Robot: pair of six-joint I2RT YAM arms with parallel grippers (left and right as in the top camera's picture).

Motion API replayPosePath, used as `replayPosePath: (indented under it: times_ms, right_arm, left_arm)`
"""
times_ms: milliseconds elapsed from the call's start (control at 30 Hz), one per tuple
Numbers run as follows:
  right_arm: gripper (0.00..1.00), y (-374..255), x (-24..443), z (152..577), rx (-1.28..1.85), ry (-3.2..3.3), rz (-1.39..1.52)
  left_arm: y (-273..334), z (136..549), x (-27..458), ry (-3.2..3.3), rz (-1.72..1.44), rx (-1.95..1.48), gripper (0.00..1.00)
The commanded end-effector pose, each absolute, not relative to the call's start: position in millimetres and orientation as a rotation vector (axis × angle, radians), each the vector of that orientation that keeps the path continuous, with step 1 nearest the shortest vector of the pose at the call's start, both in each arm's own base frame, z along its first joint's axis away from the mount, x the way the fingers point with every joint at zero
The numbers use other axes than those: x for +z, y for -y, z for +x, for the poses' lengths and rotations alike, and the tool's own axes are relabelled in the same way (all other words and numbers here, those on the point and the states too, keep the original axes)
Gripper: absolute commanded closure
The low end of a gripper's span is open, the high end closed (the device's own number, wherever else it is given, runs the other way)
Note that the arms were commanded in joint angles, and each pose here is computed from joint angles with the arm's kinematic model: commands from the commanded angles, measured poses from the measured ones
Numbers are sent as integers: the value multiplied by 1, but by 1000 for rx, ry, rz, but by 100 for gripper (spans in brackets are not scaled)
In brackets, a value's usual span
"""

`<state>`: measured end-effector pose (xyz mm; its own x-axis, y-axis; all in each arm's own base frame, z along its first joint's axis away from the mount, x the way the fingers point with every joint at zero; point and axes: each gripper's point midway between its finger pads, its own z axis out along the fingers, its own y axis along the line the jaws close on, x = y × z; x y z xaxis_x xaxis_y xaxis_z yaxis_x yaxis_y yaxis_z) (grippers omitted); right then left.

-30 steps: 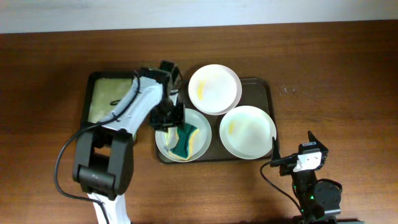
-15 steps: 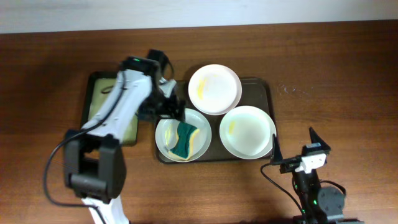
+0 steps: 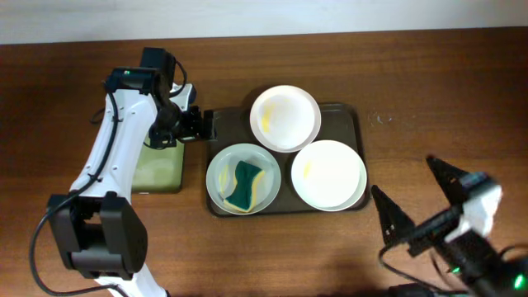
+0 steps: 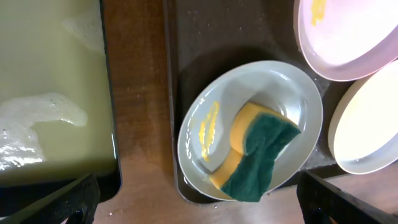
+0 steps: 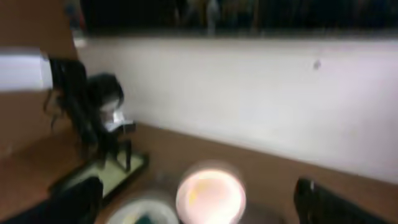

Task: Clean dirty plates on tray and stack at the side
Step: 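Grasp the rim of the lower-left white plate with the right gripper, then scrub the white plate with the sponge while the right gripper holds it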

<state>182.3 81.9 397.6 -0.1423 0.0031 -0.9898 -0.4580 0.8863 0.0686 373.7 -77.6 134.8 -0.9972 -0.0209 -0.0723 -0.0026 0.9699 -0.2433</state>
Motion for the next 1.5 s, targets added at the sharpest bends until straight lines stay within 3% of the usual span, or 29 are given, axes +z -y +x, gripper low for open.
replayPosePath:
  times_ms: [0,67,133,167,267,367,400,433,467,500,633,733,867,1467]
  right_arm:
    - [2,-132,420,185,793,-1826,-538]
    - [1,-149,428,195,960,-1841,-602]
    - [22,-152,412,234,1093,-1987,-406]
    - [24,-147,386,254,1097,-2127,-252]
    - [18,-140,297,286,811,-2504,-17]
    - [5,-194,226,293,677,-2740,-184]
    - [9,-203,212,294,637,-2773,-216]
    - [20,-210,192,298,568,-2816,-243]
    - [51,-217,162,302,467,-2881,-250]
    - [67,-223,134,305,398,-2948,-224]
    - [64,-237,71,316,339,-3046,-239]
    - [61,-241,50,319,324,-3074,-246]
    - [60,-241,41,323,305,-3076,-237]
    - [72,-237,7,301,340,-3135,-91]
  left_arm:
    - [79,374,139,-3035,-23,-394,0]
    - [79,374,139,-3036,-24,-394,0]
    - [79,373,138,-3040,-25,-394,0]
    - [79,373,138,-3040,-25,-394,0]
    - [79,373,138,-3039,-24,-394,0]
    - [79,374,138,-3038,-24,-394,0]
    - [79,374,138,-3038,-24,-394,0]
    - [79,374,138,-3038,-24,-394,0]
    - [79,373,138,-3039,-24,-394,0]
    - [79,373,138,-3039,-24,-394,0]
    - [79,373,138,-3039,-25,-394,0]
    - [79,373,138,-3039,-24,-394,1]
    - [79,373,138,-3039,-24,-394,0]
    - [101,370,139,-3037,71,-398,0]
